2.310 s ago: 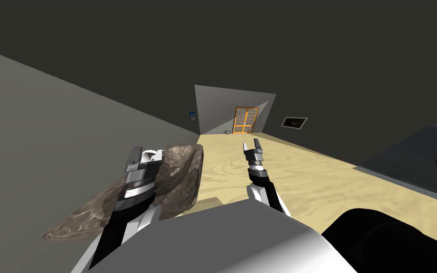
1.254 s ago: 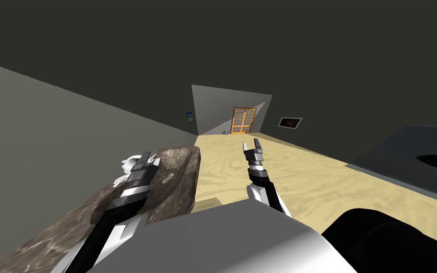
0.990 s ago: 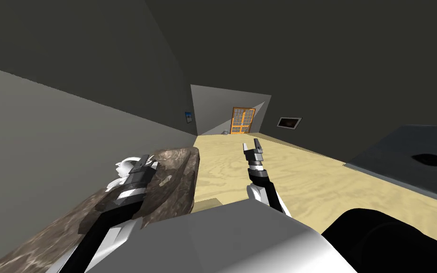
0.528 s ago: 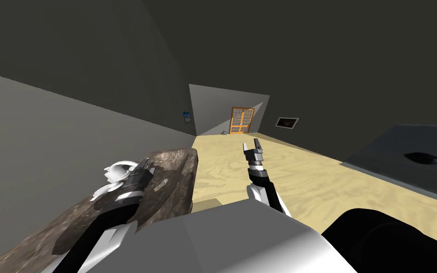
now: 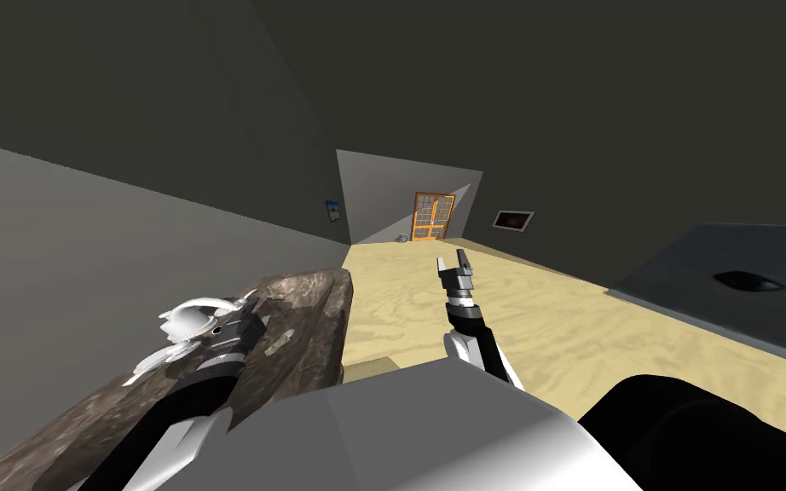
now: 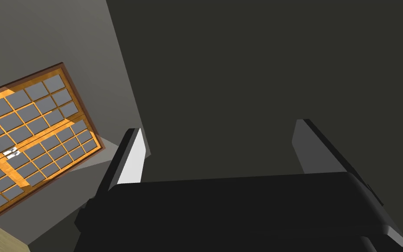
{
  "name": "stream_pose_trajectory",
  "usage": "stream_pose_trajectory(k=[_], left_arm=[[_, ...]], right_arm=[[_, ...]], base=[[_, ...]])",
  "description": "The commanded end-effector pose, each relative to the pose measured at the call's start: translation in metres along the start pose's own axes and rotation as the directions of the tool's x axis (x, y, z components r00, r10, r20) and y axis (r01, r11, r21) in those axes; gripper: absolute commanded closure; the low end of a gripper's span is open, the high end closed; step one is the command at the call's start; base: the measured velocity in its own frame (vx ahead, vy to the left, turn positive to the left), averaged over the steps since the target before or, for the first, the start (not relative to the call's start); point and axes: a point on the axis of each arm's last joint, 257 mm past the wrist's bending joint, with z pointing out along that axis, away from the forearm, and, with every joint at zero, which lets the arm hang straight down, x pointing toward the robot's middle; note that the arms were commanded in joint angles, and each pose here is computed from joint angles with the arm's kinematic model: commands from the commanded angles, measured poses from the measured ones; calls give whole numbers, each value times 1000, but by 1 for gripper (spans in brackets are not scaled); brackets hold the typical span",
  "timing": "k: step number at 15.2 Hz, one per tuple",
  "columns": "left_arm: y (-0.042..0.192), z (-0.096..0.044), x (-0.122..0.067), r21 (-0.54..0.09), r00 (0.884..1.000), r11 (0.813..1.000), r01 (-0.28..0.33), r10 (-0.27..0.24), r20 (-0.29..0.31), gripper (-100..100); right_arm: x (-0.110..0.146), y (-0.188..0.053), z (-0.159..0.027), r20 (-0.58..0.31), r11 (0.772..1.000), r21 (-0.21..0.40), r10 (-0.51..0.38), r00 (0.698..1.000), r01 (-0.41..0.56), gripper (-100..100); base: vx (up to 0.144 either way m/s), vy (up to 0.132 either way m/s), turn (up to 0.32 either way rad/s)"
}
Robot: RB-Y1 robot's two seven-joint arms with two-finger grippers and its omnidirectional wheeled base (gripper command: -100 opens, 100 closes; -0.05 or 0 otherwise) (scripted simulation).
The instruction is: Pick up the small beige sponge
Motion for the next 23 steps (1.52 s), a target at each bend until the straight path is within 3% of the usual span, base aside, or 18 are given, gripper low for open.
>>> stream_pose_trajectory(k=[1, 4, 6, 9, 14, 15, 17, 18, 22, 23], left_arm=[[10, -1, -5, -35, 1000, 999, 1, -1, 8, -100], [40, -7, -28, -138, 999, 990, 13, -6, 46, -100], [47, -8, -28, -165, 999, 986, 14, -6, 48, -100], [78, -19, -51, -267, 996, 963, 33, -10, 88, -100], [102, -29, -63, -354, 994, 934, 49, -10, 112, -100], [114, -36, -74, -392, 991, 918, 62, -11, 132, -100], [120, -38, -74, -414, 991, 908, 65, -10, 134, -100], [132, -46, -85, -453, 988, 888, 81, -10, 155, -100], [153, -60, -95, -523, 984, 846, 102, -9, 178, -100], [162, -68, -105, -551, 980, 826, 119, -8, 198, -100]], right_arm=[[0, 0, 0, 0, 1000, 0, 0, 1000, 0, 0], [0, 0, 0, 0, 1000, 0, 0, 1000, 0, 0], [0, 0, 0, 0, 1000, 0, 0, 1000, 0, 0], [0, 0, 0, 0, 1000, 0, 0, 1000, 0, 0], [0, 0, 0, 0, 1000, 0, 0, 1000, 0, 0], [0, 0, 0, 0, 1000, 0, 0, 1000, 0, 0], [0, 0, 0, 0, 1000, 0, 0, 1000, 0, 0], [0, 0, 0, 0, 1000, 0, 0, 1000, 0, 0], [0, 0, 0, 0, 1000, 0, 0, 1000, 0, 0], [0, 0, 0, 0, 1000, 0, 0, 1000, 0, 0]], base=[[39, -12, -7], [60, -17, -40], [64, -14, -27], [60, -19, -45], [53, -17, -25], [51, -13, -41], [46, -11, -26], [50, -16, -41], [58, -15, -34], [53, -16, -26]])
